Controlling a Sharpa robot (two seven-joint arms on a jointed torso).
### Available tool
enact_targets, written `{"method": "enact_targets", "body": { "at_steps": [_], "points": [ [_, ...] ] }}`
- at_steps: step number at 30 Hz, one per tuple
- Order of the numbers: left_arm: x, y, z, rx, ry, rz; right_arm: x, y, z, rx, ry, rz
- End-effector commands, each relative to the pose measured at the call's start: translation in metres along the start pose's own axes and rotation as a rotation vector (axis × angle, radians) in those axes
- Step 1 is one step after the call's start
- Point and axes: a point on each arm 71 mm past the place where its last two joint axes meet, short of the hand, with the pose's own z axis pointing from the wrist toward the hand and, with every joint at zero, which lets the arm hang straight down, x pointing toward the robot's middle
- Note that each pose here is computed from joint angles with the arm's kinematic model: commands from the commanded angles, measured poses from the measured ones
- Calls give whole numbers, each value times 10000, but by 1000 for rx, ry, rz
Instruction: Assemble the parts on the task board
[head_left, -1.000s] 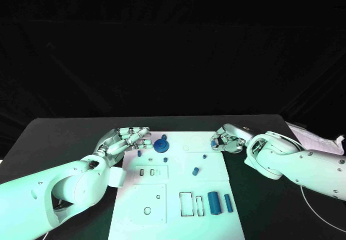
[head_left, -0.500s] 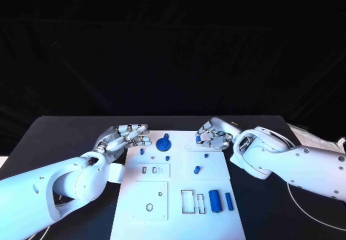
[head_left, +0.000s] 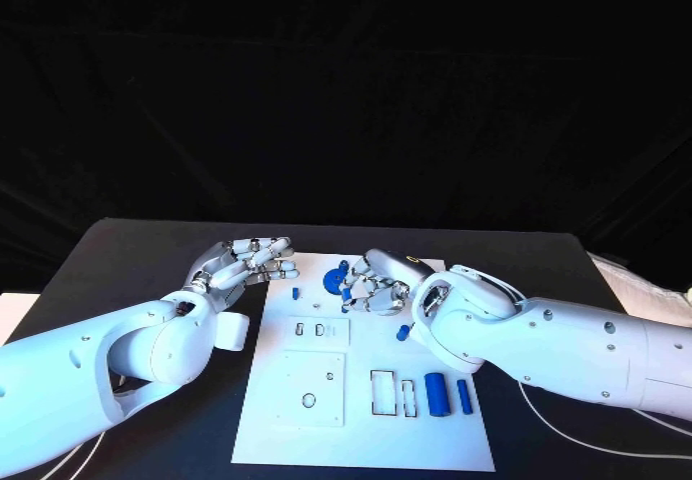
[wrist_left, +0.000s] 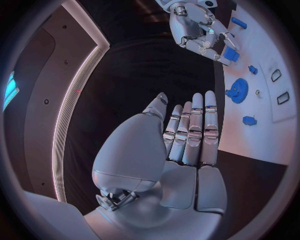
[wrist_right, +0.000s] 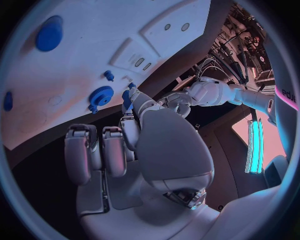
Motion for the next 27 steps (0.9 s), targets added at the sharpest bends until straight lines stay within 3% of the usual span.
{"method": "enact_targets", "body": {
  "at_steps": [1, 13, 27],
  "points": [
    [30, -11, -5, 13, 15, -19, 126, 40, 19, 0, 40, -72],
    [59, -7, -9, 10, 21, -23, 510, 148, 90, -9, 99, -96],
    [83, -4, -8, 7, 29, -27, 588, 120, 96, 15, 141, -126]
  ]
}}
